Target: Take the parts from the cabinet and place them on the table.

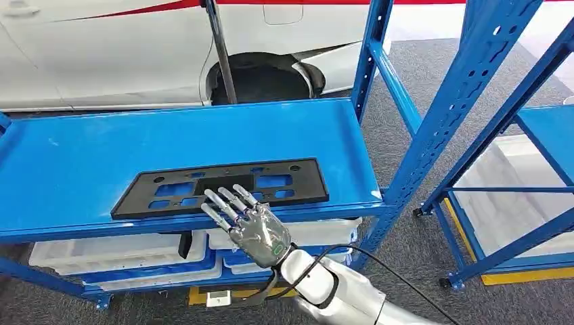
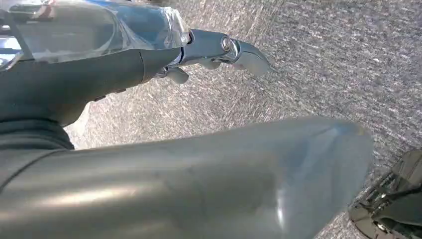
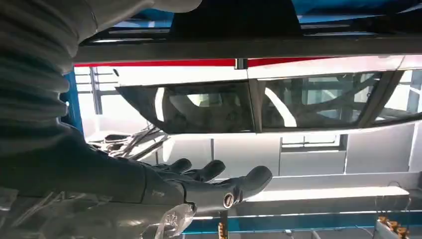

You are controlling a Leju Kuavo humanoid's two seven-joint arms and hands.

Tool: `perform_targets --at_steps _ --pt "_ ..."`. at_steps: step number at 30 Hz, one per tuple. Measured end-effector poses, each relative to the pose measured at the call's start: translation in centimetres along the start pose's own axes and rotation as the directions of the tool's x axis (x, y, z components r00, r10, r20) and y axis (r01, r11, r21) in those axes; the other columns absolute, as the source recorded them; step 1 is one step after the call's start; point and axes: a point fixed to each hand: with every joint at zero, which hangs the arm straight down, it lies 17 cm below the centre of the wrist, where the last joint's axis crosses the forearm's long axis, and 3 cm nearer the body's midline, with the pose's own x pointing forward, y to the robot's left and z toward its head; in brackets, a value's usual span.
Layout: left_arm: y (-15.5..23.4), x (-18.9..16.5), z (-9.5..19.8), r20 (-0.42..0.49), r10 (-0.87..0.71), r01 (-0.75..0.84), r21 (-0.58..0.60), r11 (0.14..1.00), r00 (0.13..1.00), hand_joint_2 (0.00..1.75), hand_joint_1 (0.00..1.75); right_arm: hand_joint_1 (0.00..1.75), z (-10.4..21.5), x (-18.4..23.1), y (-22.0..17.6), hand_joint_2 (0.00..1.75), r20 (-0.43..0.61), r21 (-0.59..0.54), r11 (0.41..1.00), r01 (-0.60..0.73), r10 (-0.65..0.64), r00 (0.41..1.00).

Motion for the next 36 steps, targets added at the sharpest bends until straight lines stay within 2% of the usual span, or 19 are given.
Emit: perform_targets --at_steps 25,36 --pt "-0.4 -0.7 0.1 -0.006 0.002 -0.002 -0.009 1.000 1.000 0.00 0.00 0.00 0.6 -6.9 0.2 1.75 -0.150 0.020 0.998 -0.058 0.060 0.987" --pt "-0.3 -0.5 0.1 -0.005 0.004 -0.005 -0.007 1.000 1.000 0.00 0.00 0.00 0.9 -7.4 0.5 1.75 -0.151 0.023 0.998 -0.054 0.057 0.987"
